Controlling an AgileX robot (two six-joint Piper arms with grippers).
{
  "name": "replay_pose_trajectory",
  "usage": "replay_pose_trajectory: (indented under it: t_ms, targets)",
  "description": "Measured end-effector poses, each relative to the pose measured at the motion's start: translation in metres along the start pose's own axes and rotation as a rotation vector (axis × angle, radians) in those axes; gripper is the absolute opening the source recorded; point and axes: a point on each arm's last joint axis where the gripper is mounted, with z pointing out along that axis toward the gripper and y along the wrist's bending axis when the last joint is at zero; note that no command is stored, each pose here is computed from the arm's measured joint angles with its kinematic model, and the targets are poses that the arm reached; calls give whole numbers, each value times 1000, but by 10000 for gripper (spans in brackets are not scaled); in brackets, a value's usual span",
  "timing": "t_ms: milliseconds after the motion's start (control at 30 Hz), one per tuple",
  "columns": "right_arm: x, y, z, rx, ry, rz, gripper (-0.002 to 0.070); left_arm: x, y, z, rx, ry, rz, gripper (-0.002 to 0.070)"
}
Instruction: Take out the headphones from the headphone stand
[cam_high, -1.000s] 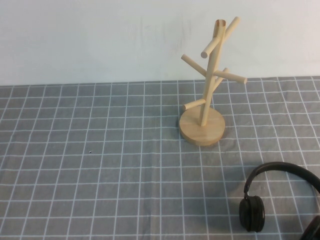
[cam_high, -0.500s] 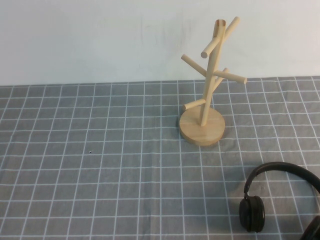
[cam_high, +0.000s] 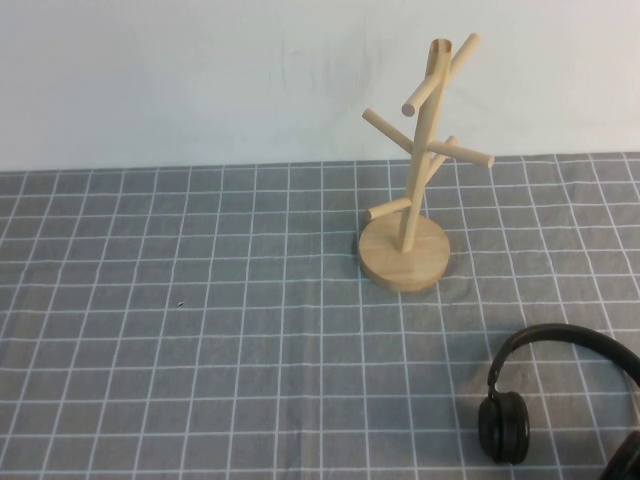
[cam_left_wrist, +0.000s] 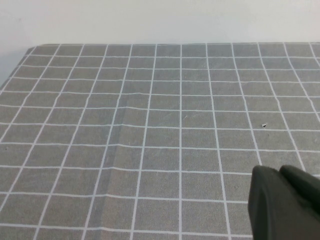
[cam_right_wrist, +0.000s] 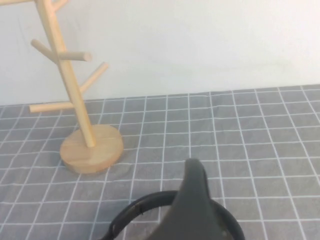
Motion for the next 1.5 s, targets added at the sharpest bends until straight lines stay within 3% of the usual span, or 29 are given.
replay_pose_trajectory:
  t_ms: [200, 267, 333, 533, 767, 1500]
  targets:
    - [17, -4, 9, 27, 39, -38, 493, 0, 0, 0, 0, 0, 0, -5]
    - [24, -7, 11, 45, 64, -67, 454, 0, 0, 0, 0, 0, 0, -4]
    - [30, -8, 14, 49, 85, -68, 363, 0, 0, 0, 0, 0, 0, -4]
    - [46, -10, 23, 43, 67, -59, -8, 0, 0, 0, 0, 0, 0, -4]
    - [89, -15, 35, 54, 155, -63, -6, 0, 0, 0, 0, 0, 0, -4]
    - [89, -15, 35, 55, 148, -65, -6, 0, 0, 0, 0, 0, 0, -4]
